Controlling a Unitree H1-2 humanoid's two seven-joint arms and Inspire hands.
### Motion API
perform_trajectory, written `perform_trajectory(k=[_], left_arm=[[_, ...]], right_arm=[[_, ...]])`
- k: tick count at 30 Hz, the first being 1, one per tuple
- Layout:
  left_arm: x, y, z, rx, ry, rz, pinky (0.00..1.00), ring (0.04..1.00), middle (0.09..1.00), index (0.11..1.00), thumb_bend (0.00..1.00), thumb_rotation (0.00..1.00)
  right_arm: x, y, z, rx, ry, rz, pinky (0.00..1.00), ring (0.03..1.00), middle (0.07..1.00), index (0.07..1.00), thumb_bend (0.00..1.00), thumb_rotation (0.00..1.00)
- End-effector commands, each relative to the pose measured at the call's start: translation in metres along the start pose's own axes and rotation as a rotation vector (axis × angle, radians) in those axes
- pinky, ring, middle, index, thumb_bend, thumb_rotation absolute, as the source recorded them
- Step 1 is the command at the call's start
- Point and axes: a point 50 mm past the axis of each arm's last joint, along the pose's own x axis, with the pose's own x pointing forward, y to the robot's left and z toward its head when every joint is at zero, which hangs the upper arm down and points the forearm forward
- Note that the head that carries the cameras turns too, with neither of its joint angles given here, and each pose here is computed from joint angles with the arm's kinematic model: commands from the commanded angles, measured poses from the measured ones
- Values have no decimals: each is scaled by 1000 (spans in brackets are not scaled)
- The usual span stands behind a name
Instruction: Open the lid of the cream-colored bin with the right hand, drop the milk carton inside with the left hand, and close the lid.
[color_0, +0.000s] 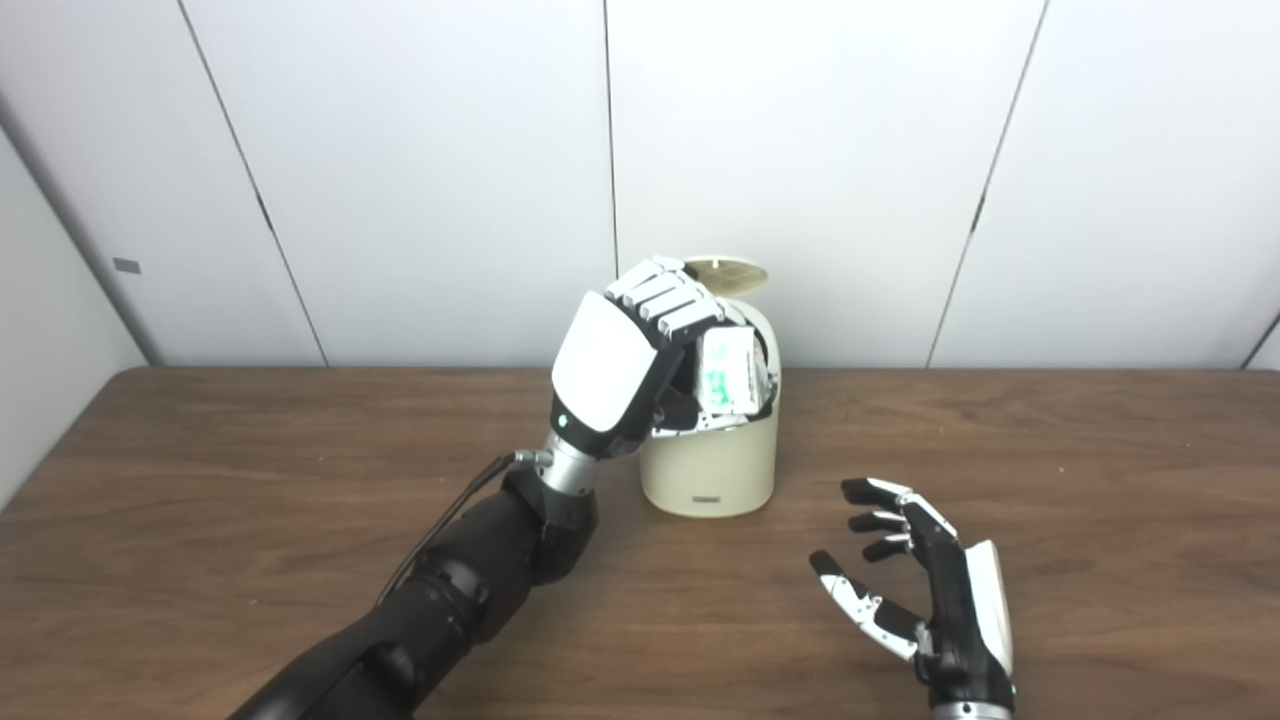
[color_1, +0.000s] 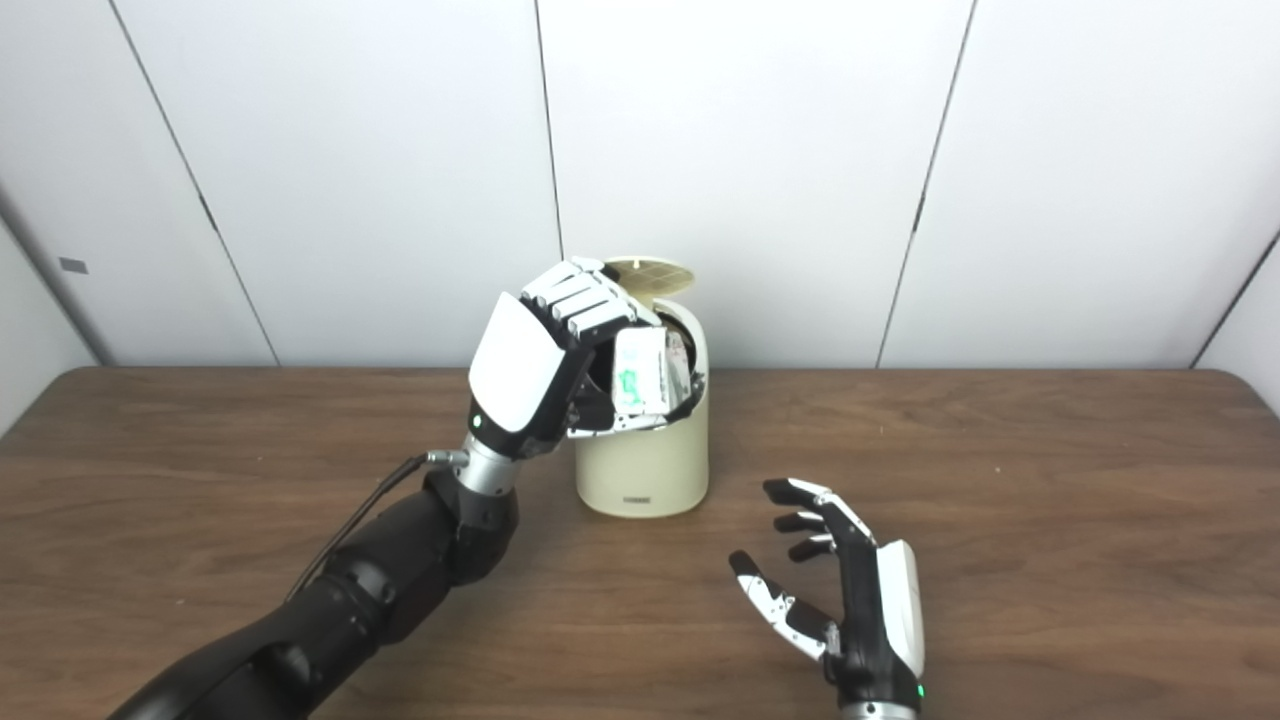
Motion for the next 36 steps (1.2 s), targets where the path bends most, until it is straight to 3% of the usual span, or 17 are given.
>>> perform_trajectory(k=[1,6,11,16,28,32,34,35,36], left_arm=[[20,14,-19,74,-22,25,619,509,466,460,503,0],[20,18,-28,127,-34,-2,619,510,465,460,503,0],[20,22,-34,169,-31,-12,607,496,463,468,505,0],[21,26,-40,187,-29,-7,589,497,457,473,504,0],[19,27,-40,140,-8,-15,589,493,456,477,505,0],[18,27,-35,98,-7,-28,602,453,467,507,513,0],[18,27,-32,83,-7,-35,599,454,474,491,514,71],[17,27,-31,76,-7,-37,592,454,477,500,706,263],[17,27,-30,70,-7,-38,587,453,478,506,836,445]], right_arm=[[-11,11,-8,4,22,9,447,594,691,680,315,81],[-10,11,-7,1,28,12,460,602,698,683,313,90],[-10,11,-7,8,26,11,402,545,684,683,315,83],[-9,11,-7,-2,28,13,474,617,701,677,316,103],[-9,13,-8,4,32,13,445,590,696,680,314,104],[-9,13,-7,7,29,15,484,625,701,681,313,105],[-9,13,-8,5,28,14,451,597,692,680,312,100],[-8,13,-8,4,28,14,435,580,691,680,311,101],[-8,13,-8,3,27,16,435,580,694,679,312,100]])
